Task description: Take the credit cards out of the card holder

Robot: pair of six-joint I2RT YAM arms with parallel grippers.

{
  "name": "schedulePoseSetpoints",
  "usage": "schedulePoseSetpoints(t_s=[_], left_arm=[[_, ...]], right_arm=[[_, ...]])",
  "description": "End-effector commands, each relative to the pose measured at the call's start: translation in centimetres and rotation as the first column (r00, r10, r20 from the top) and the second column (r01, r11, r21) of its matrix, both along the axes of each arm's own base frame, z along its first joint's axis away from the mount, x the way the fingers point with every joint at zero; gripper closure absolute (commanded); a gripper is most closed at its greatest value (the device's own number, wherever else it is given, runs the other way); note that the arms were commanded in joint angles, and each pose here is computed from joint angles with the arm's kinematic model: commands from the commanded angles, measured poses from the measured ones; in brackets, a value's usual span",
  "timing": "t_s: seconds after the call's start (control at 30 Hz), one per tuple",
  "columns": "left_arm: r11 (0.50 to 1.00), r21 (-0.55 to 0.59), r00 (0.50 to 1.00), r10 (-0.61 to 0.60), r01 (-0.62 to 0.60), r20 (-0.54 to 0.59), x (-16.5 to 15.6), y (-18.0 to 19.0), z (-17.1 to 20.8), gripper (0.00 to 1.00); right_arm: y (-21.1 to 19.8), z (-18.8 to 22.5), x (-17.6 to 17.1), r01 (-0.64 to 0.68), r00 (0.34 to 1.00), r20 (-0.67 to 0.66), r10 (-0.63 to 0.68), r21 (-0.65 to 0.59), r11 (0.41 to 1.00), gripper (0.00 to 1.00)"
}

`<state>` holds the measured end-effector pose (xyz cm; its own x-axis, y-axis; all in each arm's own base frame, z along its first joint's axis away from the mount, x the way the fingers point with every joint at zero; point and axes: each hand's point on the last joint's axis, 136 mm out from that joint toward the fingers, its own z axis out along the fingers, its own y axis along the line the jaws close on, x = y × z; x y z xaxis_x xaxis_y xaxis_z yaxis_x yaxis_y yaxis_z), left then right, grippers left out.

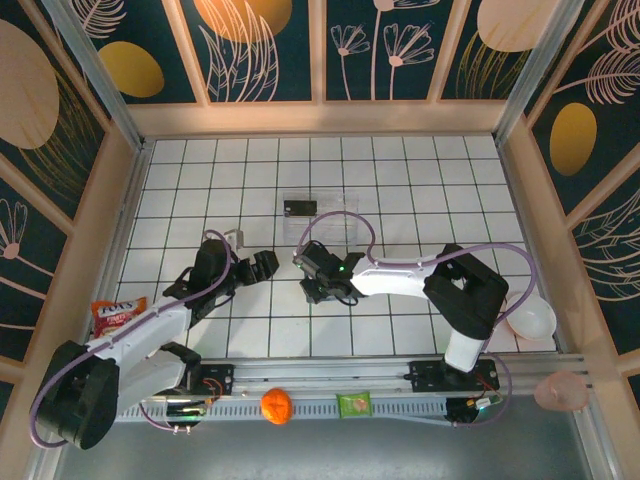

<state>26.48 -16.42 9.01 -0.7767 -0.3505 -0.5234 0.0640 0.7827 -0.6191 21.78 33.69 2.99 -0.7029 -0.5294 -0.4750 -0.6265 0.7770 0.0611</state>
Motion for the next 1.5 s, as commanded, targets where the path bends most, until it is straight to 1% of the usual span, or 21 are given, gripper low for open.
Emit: schedulePoseSetpoints(t_s=[0.0, 0.07, 0.1, 0.23, 0.33, 0.4, 0.5, 0.53, 0.57, 0.63, 0.77, 0.8, 1.0, 1.17, 1.23, 1.37, 1.47], left_arm=[[0.999, -0.043, 0.999, -0.032, 0.032, 0.018, 0.1, -1.0, 0.8, 0.1], [0.998, -0.047, 0.998, -0.052, 0.053, 0.018, -0.1, -1.6, 0.8, 0.11], [0.997, -0.047, 0.998, -0.063, 0.064, 0.019, -0.2, -2.0, 0.7, 0.11], [0.992, -0.05, 0.993, -0.117, 0.118, 0.022, -0.7, -4.1, 0.6, 0.14], [0.987, -0.077, 0.99, -0.143, 0.144, 0.021, -1.0, -5.1, 0.4, 0.19], [0.985, -0.076, 0.988, -0.152, 0.153, 0.019, -1.0, -5.4, 0.4, 0.22], [0.988, -0.059, 0.99, -0.143, 0.144, 0.019, -0.9, -5.3, 0.4, 0.21], [0.991, -0.041, 0.992, -0.128, 0.129, 0.021, -0.7, -4.9, 0.4, 0.19], [0.993, -0.021, 0.993, -0.114, 0.114, 0.027, -0.5, -4.6, 0.6, 0.16], [0.996, 0.007, 0.995, -0.089, 0.088, 0.043, -0.2, -4.0, 1.0, 0.11], [0.997, 0.038, 0.996, -0.068, 0.066, 0.061, 0.0, -3.3, 1.6, 0.01], [0.997, 0.044, 0.996, -0.068, 0.066, 0.06, 0.0, -3.2, 1.5, 0.01], [0.996, 0.052, 0.996, -0.072, 0.069, 0.054, -0.2, -3.2, 1.3, 0.01], [0.996, 0.045, 0.995, -0.076, 0.073, 0.063, 0.0, -3.3, 1.6, 0.01], [0.996, 0.043, 0.995, -0.075, 0.072, 0.064, 0.0, -3.4, 1.7, 0.01], [0.996, 0.037, 0.995, -0.081, 0.079, 0.061, 0.0, -3.5, 1.5, 0.01], [0.995, 0.036, 0.994, -0.093, 0.091, 0.058, -0.1, -3.7, 1.5, 0.02]], right_arm=[[-0.6, -1.4, -0.9, -0.004, 1.0, -0.027, 0.003, -0.028, 1.0, 0.9], [-0.4, -1.1, -0.7, -0.007, 1.0, -0.019, 0.006, -0.014, 1.0, 0.98], [-0.2, -0.8, -0.6, -0.006, 1.0, -0.015, 0.006, -0.002, 1.0, 1.0], [0.6, 1.5, 0.3, 0.006, 1.0, 0.004, -0.006, 0.121, 0.993, 1.0], [0.5, 3.5, 1.2, 0.034, 0.999, 0.01, -0.037, 0.219, 0.975, 1.0], [-0.4, 4.2, 1.9, 0.07, 0.997, 0.012, -0.075, 0.242, 0.968, 1.0], [-1.1, 4.5, 2.0, 0.077, 0.996, 0.023, -0.084, 0.222, 0.972, 1.0], [-1.0, 4.3, 1.6, 0.057, 0.998, 0.018, -0.062, 0.205, 0.977, 0.95], [-0.8, 3.8, 1.2, 0.041, 0.999, 0.003, -0.043, 0.181, 0.983, 0.88], [-0.7, 2.7, 0.9, 0.028, 1.0, 0.005, -0.029, 0.116, 0.993, 0.79], [-0.7, 0.7, 0.3, 0.021, 1.0, 0.003, -0.021, 0.022, 1.0, 0.68], [-0.7, 0.4, 0.2, 0.02, 1.0, 0.006, -0.02, 0.009, 1.0, 0.67], [-0.6, 0.3, -0.1, 0.017, 0.999, 0.033, -0.016, -0.029, 0.999, 0.63], [-0.6, 1.6, -0.2, 0.023, 0.998, 0.059, -0.022, -0.014, 1.0, 0.63], [-0.8, 1.5, -0.2, 0.027, 0.998, 0.061, -0.026, -0.023, 0.999, 0.63], [-1.4, -0.1, -0.4, 0.027, 0.999, 0.04, -0.024, -0.063, 0.998, 0.63], [-1.4, -1.2, -0.9, 0.022, 1.0, 0.013, -0.021, -0.063, 0.998, 0.63]])
